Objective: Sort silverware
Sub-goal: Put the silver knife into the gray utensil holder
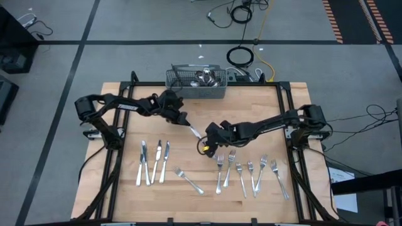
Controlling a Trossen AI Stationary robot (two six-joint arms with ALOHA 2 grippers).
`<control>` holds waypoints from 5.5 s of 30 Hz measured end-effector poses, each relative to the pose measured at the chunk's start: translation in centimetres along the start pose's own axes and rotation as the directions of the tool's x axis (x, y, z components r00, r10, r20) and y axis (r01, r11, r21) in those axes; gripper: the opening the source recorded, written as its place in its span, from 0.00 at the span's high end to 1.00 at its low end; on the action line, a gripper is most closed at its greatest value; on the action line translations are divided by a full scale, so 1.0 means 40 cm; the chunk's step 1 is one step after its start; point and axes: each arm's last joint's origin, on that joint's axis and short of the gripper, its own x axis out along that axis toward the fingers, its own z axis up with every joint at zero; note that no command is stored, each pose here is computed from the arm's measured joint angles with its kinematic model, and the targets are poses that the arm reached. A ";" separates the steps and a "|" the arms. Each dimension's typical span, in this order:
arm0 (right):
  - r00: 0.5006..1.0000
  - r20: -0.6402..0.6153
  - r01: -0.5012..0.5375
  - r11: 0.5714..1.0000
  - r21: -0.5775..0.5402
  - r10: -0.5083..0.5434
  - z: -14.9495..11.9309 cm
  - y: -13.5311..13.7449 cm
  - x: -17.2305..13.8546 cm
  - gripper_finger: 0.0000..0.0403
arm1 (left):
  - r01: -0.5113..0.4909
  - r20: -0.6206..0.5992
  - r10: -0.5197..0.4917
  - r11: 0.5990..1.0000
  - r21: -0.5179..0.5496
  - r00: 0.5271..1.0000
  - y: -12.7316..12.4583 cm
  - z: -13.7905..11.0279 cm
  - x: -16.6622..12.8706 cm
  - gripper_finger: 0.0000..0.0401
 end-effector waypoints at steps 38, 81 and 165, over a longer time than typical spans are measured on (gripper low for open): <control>0.987 -0.154 -0.025 0.997 0.068 0.035 -0.076 0.037 0.044 1.00 | -0.103 0.142 0.097 0.994 0.032 0.985 0.009 0.022 -0.024 0.90; 0.966 -0.256 0.018 1.000 0.010 -0.015 -0.153 0.063 0.074 1.00 | -0.082 0.073 0.074 0.991 0.103 0.995 0.024 0.016 -0.007 0.83; 0.967 -0.253 -0.023 0.992 -0.124 -0.009 -0.153 0.062 0.077 1.00 | -0.145 0.038 0.143 0.988 0.057 0.989 0.075 -0.006 0.087 0.89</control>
